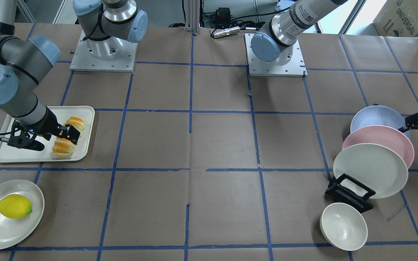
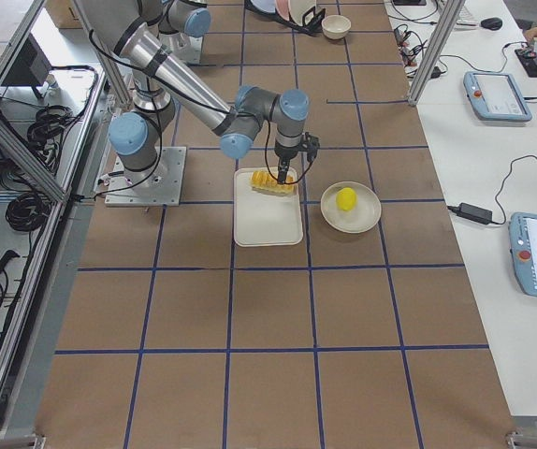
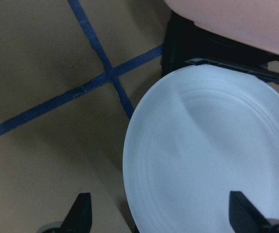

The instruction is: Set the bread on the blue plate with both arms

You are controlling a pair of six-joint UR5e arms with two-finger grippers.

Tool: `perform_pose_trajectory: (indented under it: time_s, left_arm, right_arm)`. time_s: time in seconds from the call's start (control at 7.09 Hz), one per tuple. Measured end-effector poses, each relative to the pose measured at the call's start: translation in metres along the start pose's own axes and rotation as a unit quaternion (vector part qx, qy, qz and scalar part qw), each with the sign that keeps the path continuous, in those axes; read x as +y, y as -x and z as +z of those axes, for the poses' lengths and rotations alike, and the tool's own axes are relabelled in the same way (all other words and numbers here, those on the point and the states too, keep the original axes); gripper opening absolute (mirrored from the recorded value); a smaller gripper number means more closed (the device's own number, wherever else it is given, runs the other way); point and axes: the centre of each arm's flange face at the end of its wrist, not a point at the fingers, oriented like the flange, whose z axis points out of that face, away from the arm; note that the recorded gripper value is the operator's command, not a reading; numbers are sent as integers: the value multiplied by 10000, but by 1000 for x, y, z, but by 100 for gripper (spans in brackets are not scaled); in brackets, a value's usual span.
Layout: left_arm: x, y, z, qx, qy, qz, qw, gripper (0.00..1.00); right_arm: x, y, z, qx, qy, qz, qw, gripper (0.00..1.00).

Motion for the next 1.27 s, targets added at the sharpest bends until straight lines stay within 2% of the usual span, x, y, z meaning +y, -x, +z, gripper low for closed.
perform_pose_trajectory:
  time_s: [0.14, 0.28, 0.42, 0.56, 0.71, 0.99, 1.13, 1.27]
  left_arm:
    - [-1, 3, 11, 108, -32, -21, 9999, 97]
    - [-1, 2, 18, 186, -67, -71, 9998, 70]
    - [-1, 2, 22, 222, -65, -108, 9997, 18]
    - [0, 2, 23, 238, -53, -132, 9996, 0]
    - [1, 3, 25, 263, -63, -173, 9995, 0]
    - [0, 3, 14, 236, -116, -529, 9983, 0]
    - [-3, -11, -21, 129, -131, -620, 9979, 0]
    - [-5, -36, -71, 28, -141, -654, 9978, 0]
  right_arm:
    - [-3, -1, 11, 2, 23, 1, 10000, 95]
    - [-2, -1, 19, -10, 65, 3, 10000, 96]
    - [3, 0, 26, -39, 130, -1, 9999, 97]
    - [8, 1, 32, -56, 200, -1, 9998, 96]
    - [11, 0, 34, -53, 244, 9, 9997, 93]
    - [11, -6, 32, -62, 251, 44, 9997, 26]
    - [10, -8, 30, -64, 234, 67, 9997, 8]
    - [9, -8, 29, -68, 232, 69, 9997, 7]
